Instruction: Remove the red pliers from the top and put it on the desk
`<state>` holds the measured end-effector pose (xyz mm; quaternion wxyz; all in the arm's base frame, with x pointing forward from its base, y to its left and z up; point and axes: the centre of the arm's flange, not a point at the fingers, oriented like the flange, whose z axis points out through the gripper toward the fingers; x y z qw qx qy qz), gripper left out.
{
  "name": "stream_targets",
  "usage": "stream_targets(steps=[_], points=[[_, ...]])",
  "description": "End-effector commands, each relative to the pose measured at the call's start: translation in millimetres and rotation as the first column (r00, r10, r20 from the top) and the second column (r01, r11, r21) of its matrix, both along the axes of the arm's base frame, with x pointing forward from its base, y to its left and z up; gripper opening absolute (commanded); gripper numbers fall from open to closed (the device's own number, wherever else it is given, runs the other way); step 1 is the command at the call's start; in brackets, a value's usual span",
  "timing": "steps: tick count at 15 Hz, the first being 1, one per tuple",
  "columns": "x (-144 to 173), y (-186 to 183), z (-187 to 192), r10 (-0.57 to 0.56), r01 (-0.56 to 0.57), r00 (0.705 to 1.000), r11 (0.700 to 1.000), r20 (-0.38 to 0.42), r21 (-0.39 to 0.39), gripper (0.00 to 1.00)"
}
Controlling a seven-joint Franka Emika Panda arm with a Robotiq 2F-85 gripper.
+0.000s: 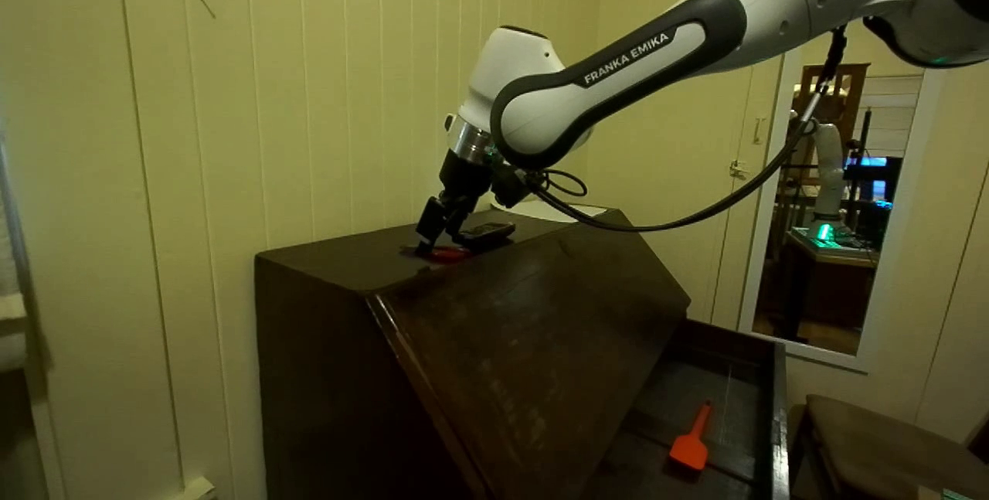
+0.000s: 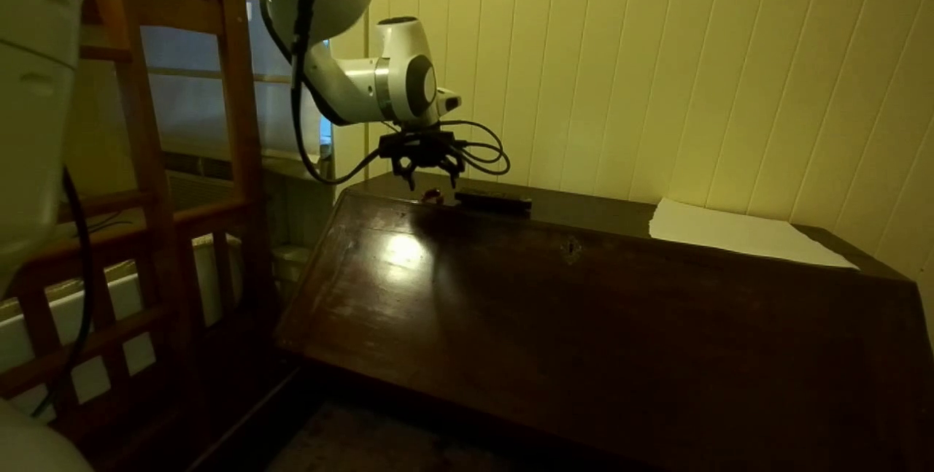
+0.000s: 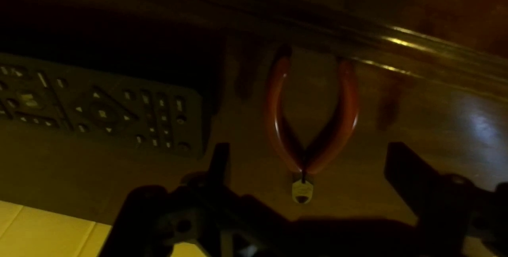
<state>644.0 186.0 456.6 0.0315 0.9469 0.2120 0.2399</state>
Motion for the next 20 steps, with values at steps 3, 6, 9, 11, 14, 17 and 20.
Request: stream_targets(steps=[3,6,9,11,14,17,20], points=[[6,-3,-8,0.017,-0.017,0.999,1.000,-0.030,0.010,1.00],[6,-7,-10,0.007,-0.006,0.999,1.000,-0.045,0.025,0.91],[6,-9,-11,-0.013,0.017,0.997,0.998,-0.073,0.058,0.74],[6,-10,-11,-0.028,0.035,0.995,0.997,-0.092,0.076,0.63],[6,-17,-9,-0.053,0.064,0.991,0.994,-0.119,0.090,0.58],[5,-23,-6,-0.071,0.085,0.988,0.991,-0.138,0.100,0.31],[-10,-28,13,-0.083,0.102,0.985,0.987,-0.152,0.126,0.28]])
